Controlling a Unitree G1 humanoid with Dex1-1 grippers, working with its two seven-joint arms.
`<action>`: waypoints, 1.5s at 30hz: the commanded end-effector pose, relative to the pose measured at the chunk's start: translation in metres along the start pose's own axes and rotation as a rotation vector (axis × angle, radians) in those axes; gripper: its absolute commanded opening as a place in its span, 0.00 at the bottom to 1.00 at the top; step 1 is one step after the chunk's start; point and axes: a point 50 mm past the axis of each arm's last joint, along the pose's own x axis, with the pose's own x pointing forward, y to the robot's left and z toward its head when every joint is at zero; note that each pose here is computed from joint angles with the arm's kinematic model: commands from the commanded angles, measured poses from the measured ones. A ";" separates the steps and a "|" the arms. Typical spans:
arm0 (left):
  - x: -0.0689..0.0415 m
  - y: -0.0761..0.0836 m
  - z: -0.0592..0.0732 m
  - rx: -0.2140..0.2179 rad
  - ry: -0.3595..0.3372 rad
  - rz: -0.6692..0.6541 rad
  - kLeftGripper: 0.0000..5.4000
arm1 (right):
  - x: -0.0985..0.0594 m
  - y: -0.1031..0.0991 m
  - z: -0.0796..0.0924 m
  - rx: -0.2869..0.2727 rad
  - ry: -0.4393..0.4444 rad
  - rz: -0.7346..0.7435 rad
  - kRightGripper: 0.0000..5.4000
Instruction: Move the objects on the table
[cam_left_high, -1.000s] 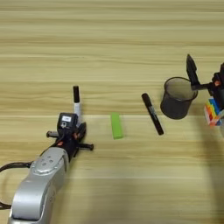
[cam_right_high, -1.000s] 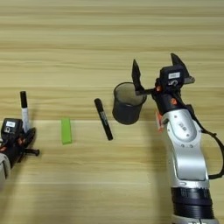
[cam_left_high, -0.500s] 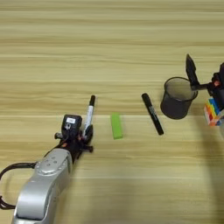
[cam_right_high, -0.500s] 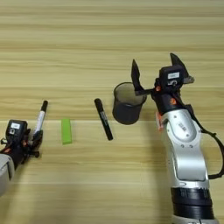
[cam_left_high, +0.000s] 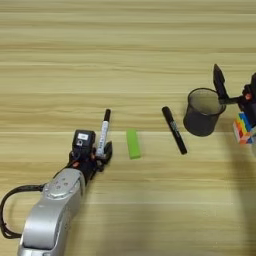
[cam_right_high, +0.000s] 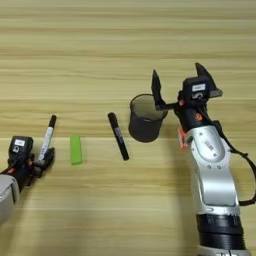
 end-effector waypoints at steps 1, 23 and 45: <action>0.001 0.000 -0.004 0.006 0.022 0.006 0.74 | 0.005 -0.011 -0.003 -0.034 0.012 -0.041 1.00; 0.004 -0.003 -0.002 0.015 -0.003 0.000 1.00 | 0.009 -0.041 -0.028 -0.077 0.112 -0.182 1.00; 0.005 -0.019 0.032 -0.020 -0.328 -0.130 1.00 | -0.006 -0.047 -0.043 -0.133 0.210 -0.182 1.00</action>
